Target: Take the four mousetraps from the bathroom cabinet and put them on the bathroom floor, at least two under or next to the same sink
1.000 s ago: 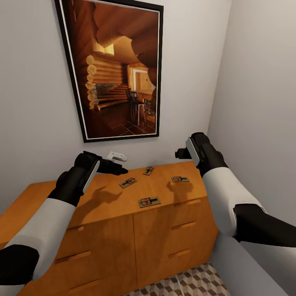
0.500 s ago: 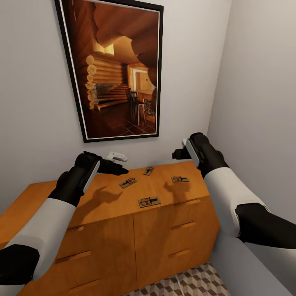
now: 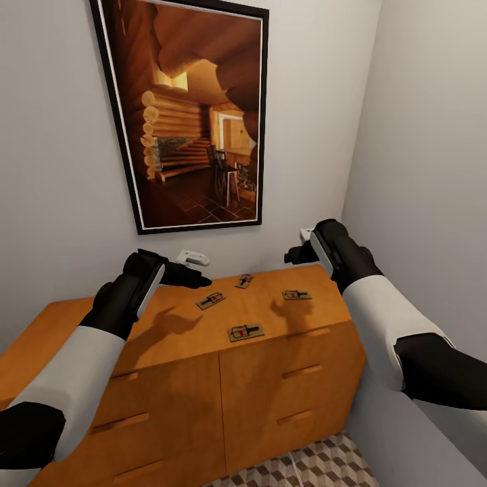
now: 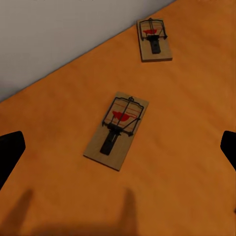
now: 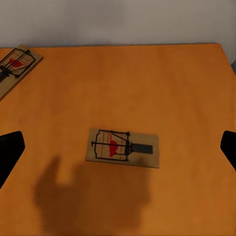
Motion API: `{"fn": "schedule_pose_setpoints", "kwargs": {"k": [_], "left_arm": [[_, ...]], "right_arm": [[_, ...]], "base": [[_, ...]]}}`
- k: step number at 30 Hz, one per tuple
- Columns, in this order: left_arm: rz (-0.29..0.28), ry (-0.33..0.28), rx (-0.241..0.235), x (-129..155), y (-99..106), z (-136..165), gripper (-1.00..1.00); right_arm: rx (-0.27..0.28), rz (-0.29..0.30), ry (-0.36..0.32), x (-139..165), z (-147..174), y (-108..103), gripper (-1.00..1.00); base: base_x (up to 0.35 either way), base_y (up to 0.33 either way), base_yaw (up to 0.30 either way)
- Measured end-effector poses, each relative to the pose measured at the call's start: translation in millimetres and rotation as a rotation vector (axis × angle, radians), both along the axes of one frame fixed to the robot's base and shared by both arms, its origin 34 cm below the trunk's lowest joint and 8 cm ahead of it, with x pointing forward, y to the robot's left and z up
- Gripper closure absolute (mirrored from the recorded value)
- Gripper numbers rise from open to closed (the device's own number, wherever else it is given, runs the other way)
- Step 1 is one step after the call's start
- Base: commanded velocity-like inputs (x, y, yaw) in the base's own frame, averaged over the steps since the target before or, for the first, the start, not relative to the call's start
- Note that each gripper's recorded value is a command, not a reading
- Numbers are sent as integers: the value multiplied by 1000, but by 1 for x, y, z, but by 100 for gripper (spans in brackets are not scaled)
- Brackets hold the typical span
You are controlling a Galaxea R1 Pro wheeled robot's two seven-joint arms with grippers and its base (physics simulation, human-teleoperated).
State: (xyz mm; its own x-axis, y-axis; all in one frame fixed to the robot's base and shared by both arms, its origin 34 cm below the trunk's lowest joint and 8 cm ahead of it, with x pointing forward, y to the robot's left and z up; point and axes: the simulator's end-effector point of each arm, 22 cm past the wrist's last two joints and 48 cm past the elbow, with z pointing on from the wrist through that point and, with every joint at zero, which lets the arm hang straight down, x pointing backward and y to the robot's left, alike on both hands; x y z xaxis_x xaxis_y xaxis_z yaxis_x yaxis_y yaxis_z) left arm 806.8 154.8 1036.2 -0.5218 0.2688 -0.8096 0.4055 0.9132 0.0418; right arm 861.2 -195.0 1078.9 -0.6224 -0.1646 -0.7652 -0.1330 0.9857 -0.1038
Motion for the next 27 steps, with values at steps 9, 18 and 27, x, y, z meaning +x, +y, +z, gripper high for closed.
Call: {"fn": "schedule_pose_setpoints", "kwargs": {"k": [9, 18, 27], "left_arm": [[0, 3, 0, 0, 0, -1, -100], [2, 8, 0, 0, 0, -3, -100], [6, 26, 2, 0, 2, -10, -100]], "right_arm": [[1, 5, 2, 0, -1, 0, -100], [8, 1, 12, 0, -4, -6, -100], [18, -18, 57, -2, -22, -30, -100]], "base": [[23, 0, 0], [4, 0, 0], [0, 0, 0]]}}
